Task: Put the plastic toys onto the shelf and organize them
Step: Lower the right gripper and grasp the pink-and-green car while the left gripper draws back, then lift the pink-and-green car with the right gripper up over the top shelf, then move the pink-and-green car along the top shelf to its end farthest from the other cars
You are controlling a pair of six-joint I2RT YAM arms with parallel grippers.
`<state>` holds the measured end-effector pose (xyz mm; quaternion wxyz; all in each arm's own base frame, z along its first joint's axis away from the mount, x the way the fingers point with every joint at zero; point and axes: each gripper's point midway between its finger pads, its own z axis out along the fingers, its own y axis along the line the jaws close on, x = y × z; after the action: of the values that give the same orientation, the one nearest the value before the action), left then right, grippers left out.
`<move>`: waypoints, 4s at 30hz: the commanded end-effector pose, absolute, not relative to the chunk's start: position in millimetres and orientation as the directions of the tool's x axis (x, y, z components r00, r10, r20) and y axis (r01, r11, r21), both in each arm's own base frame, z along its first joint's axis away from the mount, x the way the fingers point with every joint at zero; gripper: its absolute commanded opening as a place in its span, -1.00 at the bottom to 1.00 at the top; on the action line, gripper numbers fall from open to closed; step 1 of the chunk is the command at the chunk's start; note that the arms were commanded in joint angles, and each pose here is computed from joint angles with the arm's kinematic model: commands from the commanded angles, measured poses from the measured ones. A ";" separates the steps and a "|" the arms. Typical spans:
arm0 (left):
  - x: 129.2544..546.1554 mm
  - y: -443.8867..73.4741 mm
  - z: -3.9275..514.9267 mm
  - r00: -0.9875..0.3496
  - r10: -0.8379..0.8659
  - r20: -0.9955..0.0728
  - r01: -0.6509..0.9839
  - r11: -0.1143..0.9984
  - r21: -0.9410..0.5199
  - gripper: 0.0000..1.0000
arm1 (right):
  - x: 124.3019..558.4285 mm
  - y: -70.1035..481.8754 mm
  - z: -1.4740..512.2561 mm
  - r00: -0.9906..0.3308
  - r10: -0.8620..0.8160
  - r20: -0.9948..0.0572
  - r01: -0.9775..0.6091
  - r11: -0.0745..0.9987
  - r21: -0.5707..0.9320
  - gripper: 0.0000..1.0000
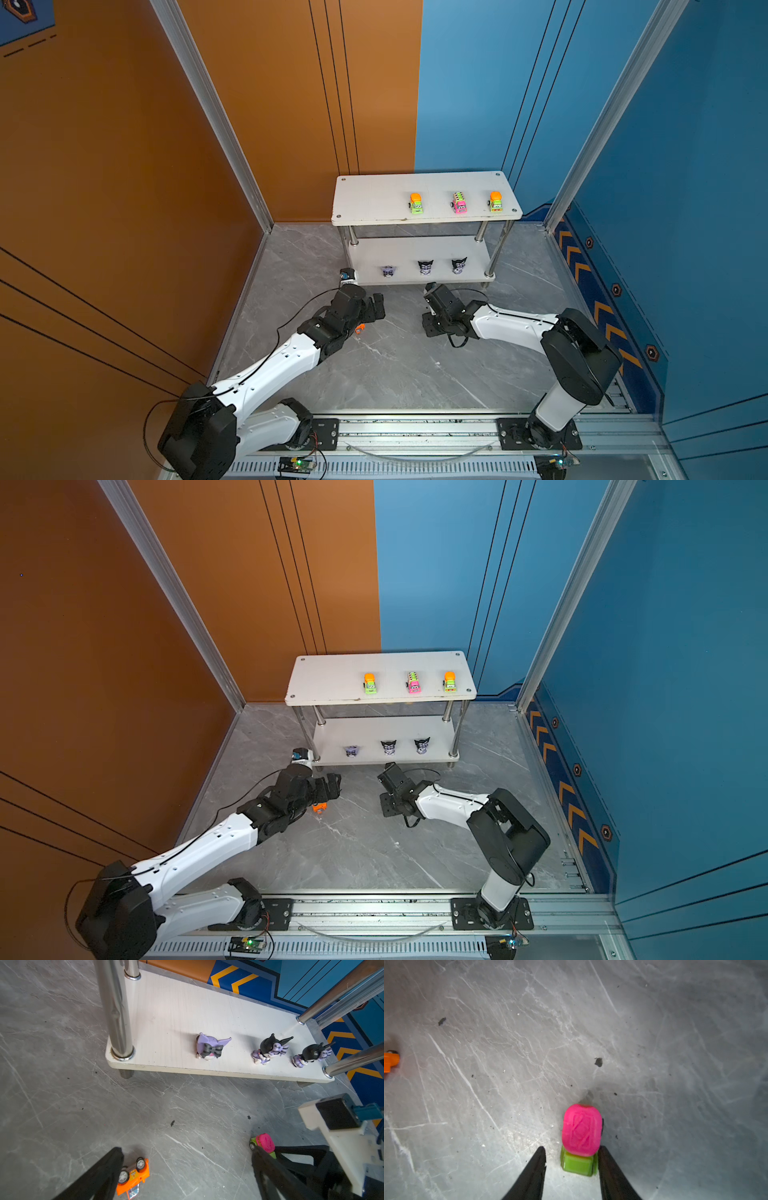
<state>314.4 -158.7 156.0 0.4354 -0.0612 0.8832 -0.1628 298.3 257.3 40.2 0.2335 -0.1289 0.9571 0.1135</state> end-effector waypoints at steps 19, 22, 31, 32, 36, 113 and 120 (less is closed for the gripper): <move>306.1 -128.8 147.6 -0.611 -0.275 -0.742 -0.019 0.942 -0.334 0.98 | 286.9 296.4 223.5 -0.654 -0.379 -0.654 -0.503 0.864 0.002 -0.93; 305.1 -127.5 146.2 -0.613 -0.285 -0.737 -0.024 0.939 -0.344 0.97 | 284.8 311.7 271.3 -0.575 -0.408 -0.709 -0.539 0.841 -0.047 -0.94; 299.7 -122.3 146.1 -0.613 -0.290 -0.735 -0.030 0.938 -0.345 0.96 | 325.6 347.5 373.8 -0.432 -0.326 -0.841 -0.517 0.854 -0.066 -0.94; 298.9 -121.8 145.6 -0.613 -0.288 -0.735 -0.030 0.939 -0.343 0.96 | 331.0 350.9 380.0 -0.427 -0.313 -0.848 -0.515 0.856 -0.056 -0.94; 296.9 -115.7 146.0 -0.607 -0.289 -0.740 -0.045 0.942 -0.332 0.96 | 356.4 366.8 395.4 -0.403 -0.291 -0.868 -0.511 0.858 -0.050 -0.94; 293.5 -102.9 137.3 -0.625 -0.312 -0.715 -0.084 0.938 -0.336 0.97 | 461.0 398.3 381.3 -0.390 0.043 -0.920 -0.345 0.919 0.189 -0.71; 292.7 -101.7 138.0 -0.622 -0.312 -0.718 -0.085 0.939 -0.335 0.98 | 462.4 397.3 381.4 -0.379 0.043 -0.924 -0.330 0.927 0.178 -0.79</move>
<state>297.5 -105.0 142.5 0.4288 -0.1095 0.8864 -0.1359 456.0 397.6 391.1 0.5513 -0.0958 0.8085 0.1821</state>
